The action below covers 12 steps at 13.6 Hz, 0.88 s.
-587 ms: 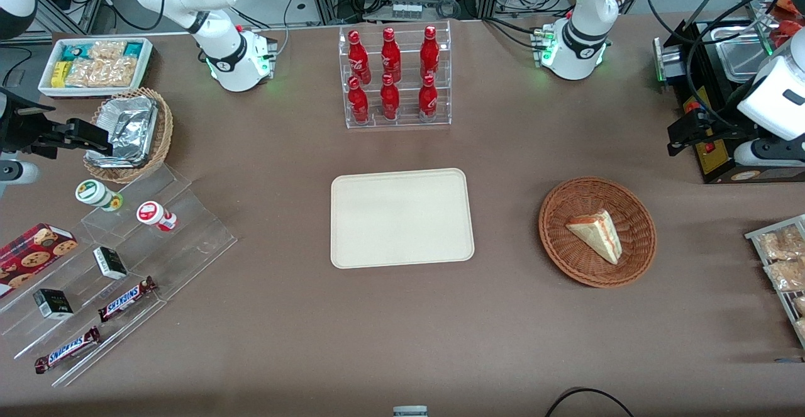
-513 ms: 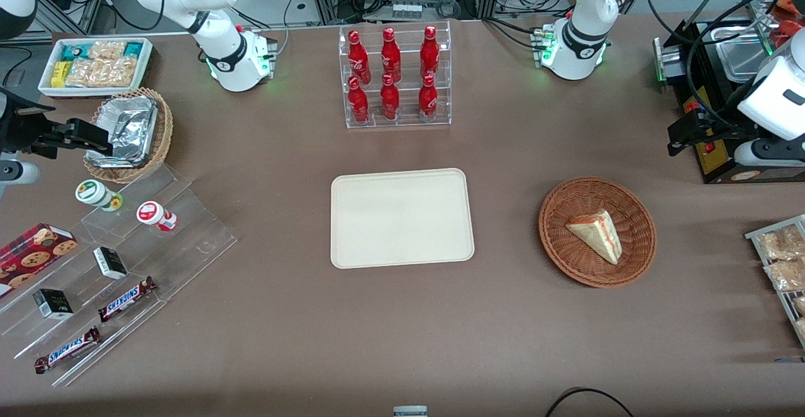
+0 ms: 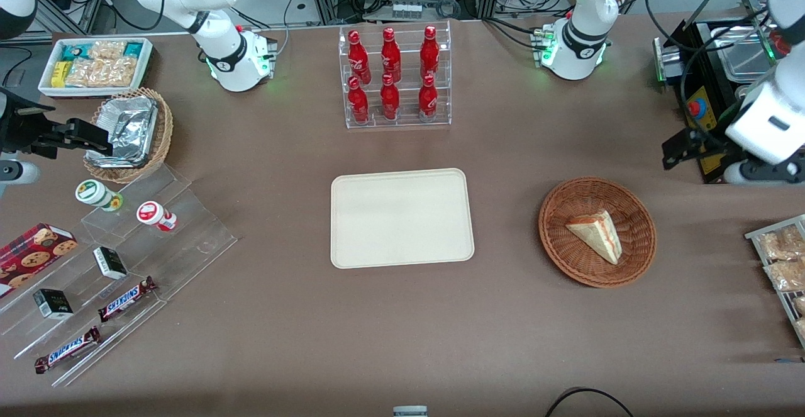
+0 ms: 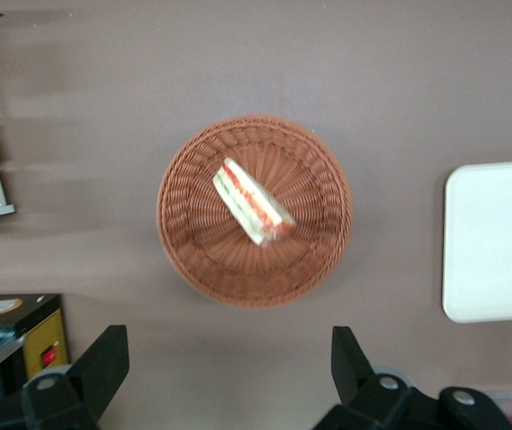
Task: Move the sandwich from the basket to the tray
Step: 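Move the left gripper from rest down over the sandwich in the basket, then lower the open left gripper around the wrapped sandwich and close it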
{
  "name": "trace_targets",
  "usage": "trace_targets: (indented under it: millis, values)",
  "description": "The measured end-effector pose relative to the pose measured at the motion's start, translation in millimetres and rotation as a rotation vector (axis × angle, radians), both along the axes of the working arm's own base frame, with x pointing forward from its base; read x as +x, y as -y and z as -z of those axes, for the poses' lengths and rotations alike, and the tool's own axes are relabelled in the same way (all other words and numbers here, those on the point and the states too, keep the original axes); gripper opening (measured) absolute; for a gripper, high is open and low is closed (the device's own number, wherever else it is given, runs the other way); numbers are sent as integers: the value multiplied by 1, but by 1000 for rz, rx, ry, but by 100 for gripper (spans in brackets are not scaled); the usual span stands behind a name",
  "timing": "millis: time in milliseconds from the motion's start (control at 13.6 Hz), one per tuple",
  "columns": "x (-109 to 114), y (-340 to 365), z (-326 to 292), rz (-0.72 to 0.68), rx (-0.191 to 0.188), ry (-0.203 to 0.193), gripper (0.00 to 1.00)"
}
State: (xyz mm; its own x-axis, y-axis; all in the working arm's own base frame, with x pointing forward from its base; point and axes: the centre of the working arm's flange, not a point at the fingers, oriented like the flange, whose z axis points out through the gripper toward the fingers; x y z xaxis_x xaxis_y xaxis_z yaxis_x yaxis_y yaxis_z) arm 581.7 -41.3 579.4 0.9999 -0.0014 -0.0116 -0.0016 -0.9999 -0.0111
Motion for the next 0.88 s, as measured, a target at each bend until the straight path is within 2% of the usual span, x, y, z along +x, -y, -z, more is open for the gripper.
trace_targets:
  millis: [293, 587, 733, 880]
  values:
    - [20, 8, 84, -137, -10, 53, 100]
    - [12, 24, 149, -315, -29, 100, 100]
    - [6, 29, 170, -399, -29, 88, 100]
    - [-1, 29, 186, -444, -21, 59, 100]
